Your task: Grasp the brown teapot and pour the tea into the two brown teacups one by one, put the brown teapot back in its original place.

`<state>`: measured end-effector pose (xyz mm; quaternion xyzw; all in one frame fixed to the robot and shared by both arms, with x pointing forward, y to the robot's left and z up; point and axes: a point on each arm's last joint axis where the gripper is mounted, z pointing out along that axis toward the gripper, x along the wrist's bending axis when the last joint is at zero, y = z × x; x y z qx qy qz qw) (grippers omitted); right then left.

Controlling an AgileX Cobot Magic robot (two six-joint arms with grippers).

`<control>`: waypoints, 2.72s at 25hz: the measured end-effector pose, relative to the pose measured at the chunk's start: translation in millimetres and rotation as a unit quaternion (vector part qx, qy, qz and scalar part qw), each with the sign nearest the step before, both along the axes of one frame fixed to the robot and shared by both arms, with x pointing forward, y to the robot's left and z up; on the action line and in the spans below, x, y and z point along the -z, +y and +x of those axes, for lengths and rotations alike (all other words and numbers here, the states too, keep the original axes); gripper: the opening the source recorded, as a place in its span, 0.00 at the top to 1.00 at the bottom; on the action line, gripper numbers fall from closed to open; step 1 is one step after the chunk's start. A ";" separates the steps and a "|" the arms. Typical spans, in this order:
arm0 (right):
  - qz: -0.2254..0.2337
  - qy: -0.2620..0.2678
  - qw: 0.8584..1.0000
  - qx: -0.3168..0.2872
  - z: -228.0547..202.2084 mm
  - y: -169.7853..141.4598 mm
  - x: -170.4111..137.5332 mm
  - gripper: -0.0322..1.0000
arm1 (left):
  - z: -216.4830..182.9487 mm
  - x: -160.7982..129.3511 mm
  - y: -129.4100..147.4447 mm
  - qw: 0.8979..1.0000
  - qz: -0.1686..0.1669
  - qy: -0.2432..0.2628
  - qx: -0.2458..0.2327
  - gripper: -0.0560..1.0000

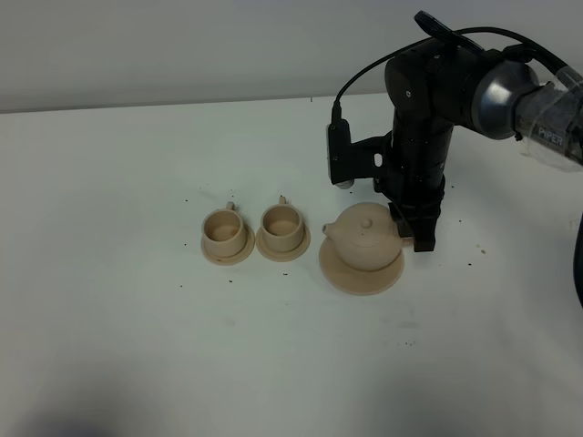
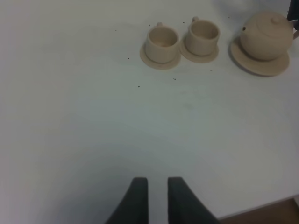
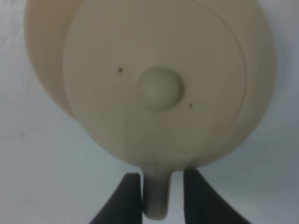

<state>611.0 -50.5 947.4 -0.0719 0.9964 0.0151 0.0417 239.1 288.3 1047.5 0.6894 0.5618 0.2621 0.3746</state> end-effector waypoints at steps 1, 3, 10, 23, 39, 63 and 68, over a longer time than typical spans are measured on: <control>0.000 0.000 1.000 0.000 -0.1 -0.1 0.0 0.74 | 0.0 0.0 0.0 1.000 0.000 0.000 0.000 0.83; -0.001 0.001 1.000 0.001 -0.2 -0.2 0.0 0.74 | 0.0 0.0 0.0 1.000 0.000 0.000 0.000 0.83; -0.001 0.007 1.000 0.010 -1.2 -0.3 0.1 0.74 | 0.0 0.0 0.0 1.000 0.000 0.000 0.000 0.83; 0.001 0.009 1.000 0.013 -1.5 0.0 0.1 0.74 | 0.0 0.0 0.0 1.000 0.000 0.000 0.000 0.83; -0.004 0.002 1.000 0.021 -0.2 1.7 5.2 0.74 | 0.0 0.0 0.0 1.000 0.000 0.000 0.000 0.83; -0.019 -0.013 0.997 0.071 -5.3 10.2 6.8 0.74 | 0.0 0.0 0.0 1.000 0.000 0.000 0.000 0.83; -0.019 -0.013 0.997 0.071 -5.4 10.1 6.8 0.74 | 0.0 0.0 0.0 1.000 0.000 0.000 0.000 0.83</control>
